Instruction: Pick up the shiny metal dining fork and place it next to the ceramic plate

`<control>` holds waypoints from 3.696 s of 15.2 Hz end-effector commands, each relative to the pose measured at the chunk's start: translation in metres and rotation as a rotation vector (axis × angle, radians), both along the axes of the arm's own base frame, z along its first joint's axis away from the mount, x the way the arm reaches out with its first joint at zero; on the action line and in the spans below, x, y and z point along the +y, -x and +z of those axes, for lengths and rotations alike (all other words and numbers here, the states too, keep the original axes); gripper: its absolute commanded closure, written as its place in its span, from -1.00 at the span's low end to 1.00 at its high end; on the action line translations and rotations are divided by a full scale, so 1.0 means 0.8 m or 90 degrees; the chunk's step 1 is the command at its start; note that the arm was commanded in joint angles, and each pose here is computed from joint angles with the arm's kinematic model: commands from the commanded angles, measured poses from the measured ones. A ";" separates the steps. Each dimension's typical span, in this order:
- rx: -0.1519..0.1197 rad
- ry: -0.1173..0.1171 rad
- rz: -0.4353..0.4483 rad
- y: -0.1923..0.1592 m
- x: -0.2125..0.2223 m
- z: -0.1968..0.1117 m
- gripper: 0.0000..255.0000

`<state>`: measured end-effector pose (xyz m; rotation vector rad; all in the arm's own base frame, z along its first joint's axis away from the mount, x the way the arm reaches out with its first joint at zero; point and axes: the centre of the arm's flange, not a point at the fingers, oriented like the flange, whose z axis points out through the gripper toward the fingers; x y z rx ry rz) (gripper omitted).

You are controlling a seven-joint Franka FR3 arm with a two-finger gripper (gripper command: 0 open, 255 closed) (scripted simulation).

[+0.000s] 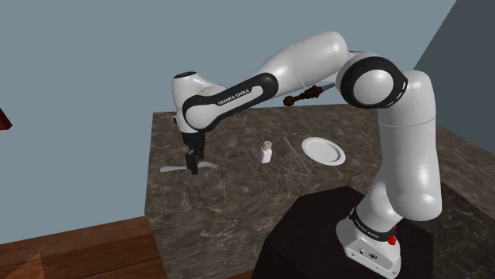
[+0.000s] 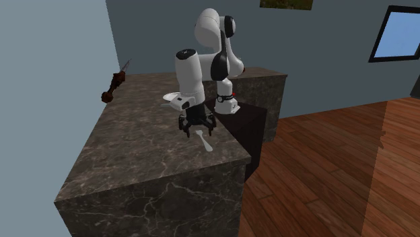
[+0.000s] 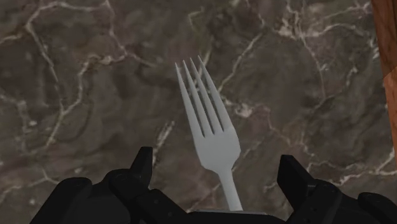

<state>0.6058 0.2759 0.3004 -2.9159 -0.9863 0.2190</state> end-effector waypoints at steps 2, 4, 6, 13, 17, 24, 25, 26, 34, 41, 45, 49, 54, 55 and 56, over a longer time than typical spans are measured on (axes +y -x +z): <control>0.000 0.000 0.000 0.000 0.000 0.000 -1.00; 0.000 0.000 0.000 0.000 0.000 0.000 -1.00; 0.000 0.000 0.000 0.000 0.000 0.000 1.00; 0.000 0.000 0.000 0.000 0.000 0.000 1.00; 0.000 0.000 0.000 0.000 0.000 0.019 1.00; 0.000 0.000 0.000 0.000 0.000 0.066 1.00; 0.000 0.000 0.000 0.000 0.000 0.072 1.00; 0.000 0.000 0.000 0.000 0.000 0.079 1.00; 0.000 0.000 0.000 0.002 -0.017 0.122 1.00; 0.000 0.000 0.000 0.017 -0.131 0.123 1.00; 0.000 0.000 0.000 0.025 -0.197 0.123 1.00; 0.000 0.000 0.000 0.033 -0.262 0.123 1.00; 0.000 0.000 0.000 0.044 -0.344 0.124 1.00; 0.000 0.000 0.000 0.046 -0.360 0.124 1.00; 0.000 0.000 0.000 0.048 -0.377 0.124 1.00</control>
